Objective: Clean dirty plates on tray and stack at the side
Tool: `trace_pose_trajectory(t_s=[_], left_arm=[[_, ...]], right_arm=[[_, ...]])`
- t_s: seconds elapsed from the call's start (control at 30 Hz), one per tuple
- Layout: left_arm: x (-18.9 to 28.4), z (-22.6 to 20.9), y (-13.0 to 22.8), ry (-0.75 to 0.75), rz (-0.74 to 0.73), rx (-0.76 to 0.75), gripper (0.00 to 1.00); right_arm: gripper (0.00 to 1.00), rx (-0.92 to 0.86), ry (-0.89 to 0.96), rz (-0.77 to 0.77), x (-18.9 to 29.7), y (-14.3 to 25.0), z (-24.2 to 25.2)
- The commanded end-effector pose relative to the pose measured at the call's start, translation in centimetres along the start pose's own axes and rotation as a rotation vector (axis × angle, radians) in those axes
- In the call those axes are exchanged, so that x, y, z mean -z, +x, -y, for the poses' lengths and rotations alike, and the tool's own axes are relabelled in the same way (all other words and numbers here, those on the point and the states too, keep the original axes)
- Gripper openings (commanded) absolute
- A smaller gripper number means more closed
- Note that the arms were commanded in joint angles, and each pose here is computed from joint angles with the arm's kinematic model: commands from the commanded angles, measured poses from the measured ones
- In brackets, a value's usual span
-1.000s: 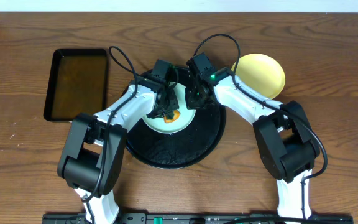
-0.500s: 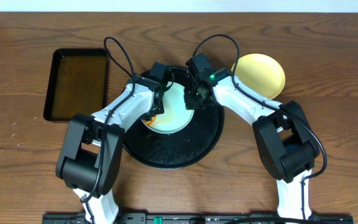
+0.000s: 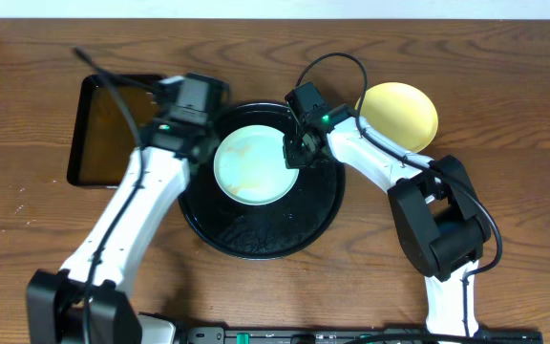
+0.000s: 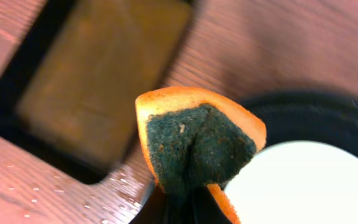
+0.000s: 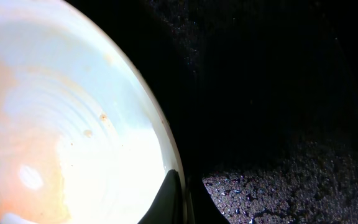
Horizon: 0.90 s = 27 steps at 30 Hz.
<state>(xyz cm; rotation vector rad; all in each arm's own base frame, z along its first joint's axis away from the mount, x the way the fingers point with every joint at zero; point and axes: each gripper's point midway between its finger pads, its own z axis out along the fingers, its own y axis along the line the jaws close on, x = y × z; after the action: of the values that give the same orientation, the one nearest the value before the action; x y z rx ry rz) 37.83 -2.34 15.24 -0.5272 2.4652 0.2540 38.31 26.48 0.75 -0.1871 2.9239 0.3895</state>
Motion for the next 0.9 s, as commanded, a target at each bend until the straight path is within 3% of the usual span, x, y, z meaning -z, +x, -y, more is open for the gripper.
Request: trace_pose_trajectory(t_s=[0.0, 0.33, 0.53, 0.87], left_arm=[[-0.7, -3.1, -1.3, -0.05, -0.001, 0.07, 0.07], [-4.4, -11.0, 0.3, -0.104, -0.17, 0.278, 0.07], [-5.4, -13.6, 0.8, -0.102, -0.223, 0.372, 0.08], [-6.0, -14.9, 1.1, -0.126, -0.239, 0.4, 0.08]], right_arm=[[0.01, 0.0, 0.065, 0.017, 0.4, -0.5, 1.4], [0.01, 0.161, 0.118, 0.159, 7.6, -3.4, 0.1], [0.01, 0.318, 0.306, 0.293, 12.4, -4.7, 0.2], [0.01, 0.524, 0.715, 0.474, 17.4, -5.5, -0.8]])
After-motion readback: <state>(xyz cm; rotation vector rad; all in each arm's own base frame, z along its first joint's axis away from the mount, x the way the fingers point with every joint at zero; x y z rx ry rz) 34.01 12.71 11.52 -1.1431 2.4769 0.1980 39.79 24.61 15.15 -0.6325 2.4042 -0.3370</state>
